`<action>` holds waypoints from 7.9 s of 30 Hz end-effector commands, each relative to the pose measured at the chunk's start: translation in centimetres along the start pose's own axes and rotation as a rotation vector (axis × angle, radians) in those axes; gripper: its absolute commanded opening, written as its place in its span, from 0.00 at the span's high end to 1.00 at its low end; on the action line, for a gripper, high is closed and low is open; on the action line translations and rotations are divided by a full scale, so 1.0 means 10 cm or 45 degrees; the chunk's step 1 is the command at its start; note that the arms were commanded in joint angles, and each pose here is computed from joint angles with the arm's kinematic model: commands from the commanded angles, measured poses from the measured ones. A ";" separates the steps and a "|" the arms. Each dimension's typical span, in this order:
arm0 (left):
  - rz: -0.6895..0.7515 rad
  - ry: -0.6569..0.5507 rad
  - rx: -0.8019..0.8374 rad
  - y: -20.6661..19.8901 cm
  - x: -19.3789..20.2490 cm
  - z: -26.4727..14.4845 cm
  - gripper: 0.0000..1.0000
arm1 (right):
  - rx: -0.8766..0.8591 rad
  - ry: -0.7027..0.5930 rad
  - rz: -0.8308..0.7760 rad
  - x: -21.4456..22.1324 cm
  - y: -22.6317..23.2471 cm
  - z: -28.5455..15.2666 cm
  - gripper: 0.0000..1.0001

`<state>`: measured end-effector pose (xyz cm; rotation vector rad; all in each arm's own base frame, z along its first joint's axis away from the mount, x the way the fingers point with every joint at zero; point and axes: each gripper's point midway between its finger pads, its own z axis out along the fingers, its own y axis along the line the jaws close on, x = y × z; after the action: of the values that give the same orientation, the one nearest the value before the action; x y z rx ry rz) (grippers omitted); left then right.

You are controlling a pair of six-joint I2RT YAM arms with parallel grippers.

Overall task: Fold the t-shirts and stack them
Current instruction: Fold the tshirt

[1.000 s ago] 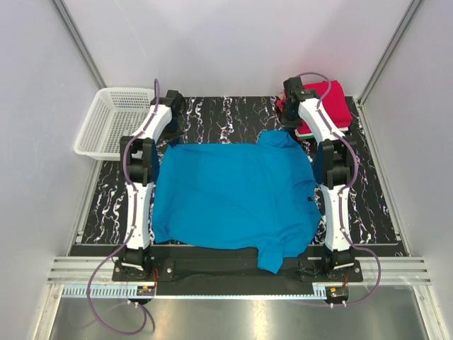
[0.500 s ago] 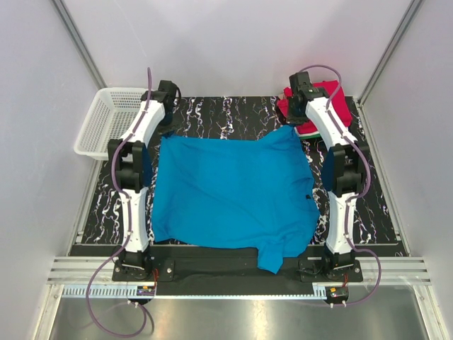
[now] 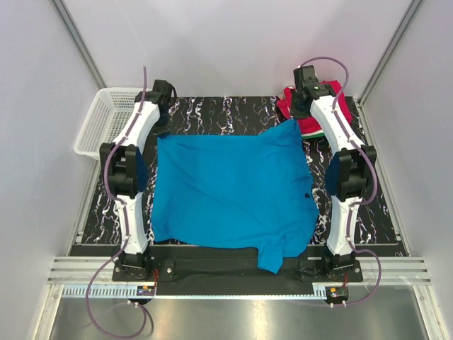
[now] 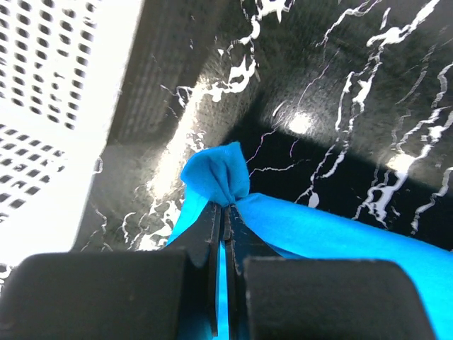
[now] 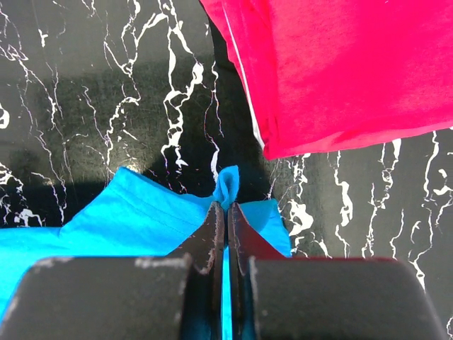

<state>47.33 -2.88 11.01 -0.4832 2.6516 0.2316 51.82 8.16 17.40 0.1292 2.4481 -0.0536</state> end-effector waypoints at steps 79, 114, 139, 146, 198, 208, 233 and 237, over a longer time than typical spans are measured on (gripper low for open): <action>0.077 0.066 -0.006 0.53 0.67 -0.96 1.00 | -0.082 0.101 0.028 0.88 -0.08 -1.64 1.00; 0.186 0.273 -0.075 0.69 1.36 -0.92 1.00 | -0.082 0.361 0.040 1.63 -0.18 -1.68 1.00; 0.222 0.402 -0.163 0.77 1.61 -0.69 1.00 | -0.037 0.523 0.030 2.11 -0.24 -1.45 1.00; 0.227 0.370 -0.156 0.70 1.46 -0.67 1.00 | -0.023 0.455 0.014 1.87 -0.21 -1.38 1.00; 0.131 0.087 -0.143 0.24 0.31 -0.49 1.00 | 0.071 0.088 0.098 0.24 -0.16 -0.87 1.00; 0.154 0.197 -0.204 0.45 0.72 -0.46 1.00 | 0.001 0.200 0.123 0.77 -0.19 -1.14 1.00; 0.193 0.399 -0.216 0.57 1.24 -0.41 1.00 | -0.109 0.431 0.163 1.57 -0.06 -1.22 1.00; 0.201 0.415 -0.232 0.60 1.32 -0.38 1.00 | -0.113 0.466 0.181 1.73 -0.06 -1.18 1.00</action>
<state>32.60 -2.20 7.72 -0.3723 3.0509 0.5207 31.72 9.01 14.84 0.2793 2.8254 0.0885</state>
